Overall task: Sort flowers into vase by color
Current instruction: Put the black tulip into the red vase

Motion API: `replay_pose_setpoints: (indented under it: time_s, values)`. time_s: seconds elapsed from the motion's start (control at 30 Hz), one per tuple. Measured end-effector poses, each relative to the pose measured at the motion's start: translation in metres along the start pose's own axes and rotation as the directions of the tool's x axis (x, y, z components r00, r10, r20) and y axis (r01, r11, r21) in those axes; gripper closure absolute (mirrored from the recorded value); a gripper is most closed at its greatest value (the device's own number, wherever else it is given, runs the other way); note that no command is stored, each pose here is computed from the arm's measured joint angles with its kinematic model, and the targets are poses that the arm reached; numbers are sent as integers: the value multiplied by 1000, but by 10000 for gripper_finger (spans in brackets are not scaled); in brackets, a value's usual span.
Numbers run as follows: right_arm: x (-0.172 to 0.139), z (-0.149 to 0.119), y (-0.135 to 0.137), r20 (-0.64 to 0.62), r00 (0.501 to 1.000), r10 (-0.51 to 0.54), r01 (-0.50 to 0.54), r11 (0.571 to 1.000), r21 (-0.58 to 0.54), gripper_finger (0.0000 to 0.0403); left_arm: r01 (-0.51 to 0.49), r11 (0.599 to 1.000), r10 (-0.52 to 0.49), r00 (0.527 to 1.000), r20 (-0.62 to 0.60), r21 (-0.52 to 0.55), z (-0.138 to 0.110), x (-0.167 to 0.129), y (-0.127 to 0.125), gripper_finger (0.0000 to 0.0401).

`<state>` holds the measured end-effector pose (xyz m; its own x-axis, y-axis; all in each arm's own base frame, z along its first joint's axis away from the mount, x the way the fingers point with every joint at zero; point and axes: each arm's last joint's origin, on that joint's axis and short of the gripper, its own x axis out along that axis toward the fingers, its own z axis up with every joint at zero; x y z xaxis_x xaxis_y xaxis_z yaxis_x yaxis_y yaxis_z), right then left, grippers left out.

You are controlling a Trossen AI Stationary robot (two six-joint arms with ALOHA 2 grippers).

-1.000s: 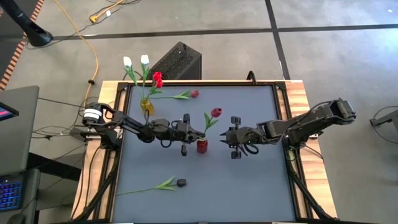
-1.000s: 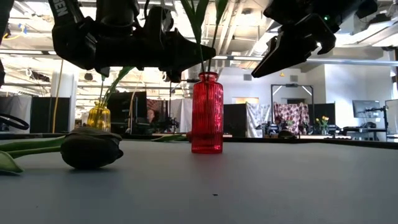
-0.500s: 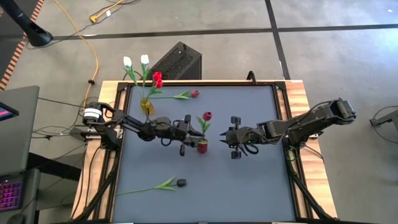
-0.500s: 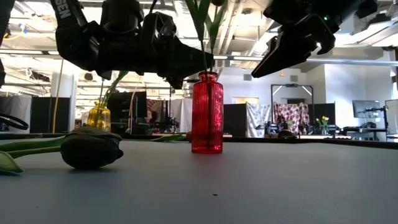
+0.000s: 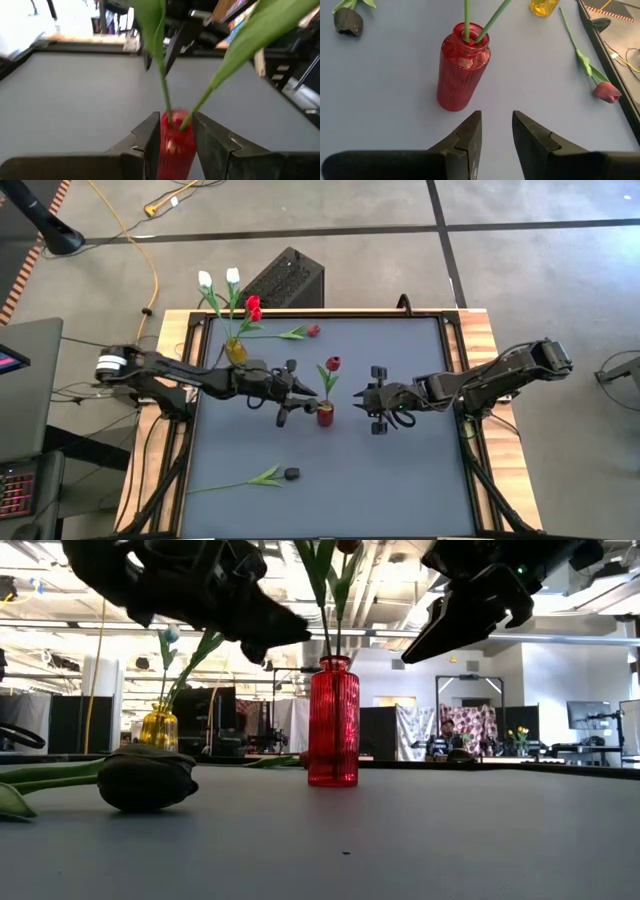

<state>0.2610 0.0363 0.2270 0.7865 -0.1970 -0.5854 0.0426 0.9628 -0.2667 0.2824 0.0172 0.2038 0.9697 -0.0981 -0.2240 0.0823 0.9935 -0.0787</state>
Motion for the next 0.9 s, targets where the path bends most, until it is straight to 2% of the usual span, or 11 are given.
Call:
replay_pose_setpoints:
  time_s: [0.17,0.43,0.63,0.9]
  values:
    - [1,0,-2,0,1000,-7,7,1000,-2,269,-30,999,27,993,-113,-28,4,-20,-3,301]
    - [1,0,-2,1,1000,-7,7,1000,-6,269,-13,982,-43,958,-285,-190,2,-47,-27,301]
    - [1,2,-2,17,1000,-9,10,1000,-24,269,-21,940,-122,912,-393,-340,-3,-66,-50,301]
    - [1,2,-2,24,1000,-10,9,1000,12,269,-12,875,-251,843,-476,-483,-13,-79,-100,301]
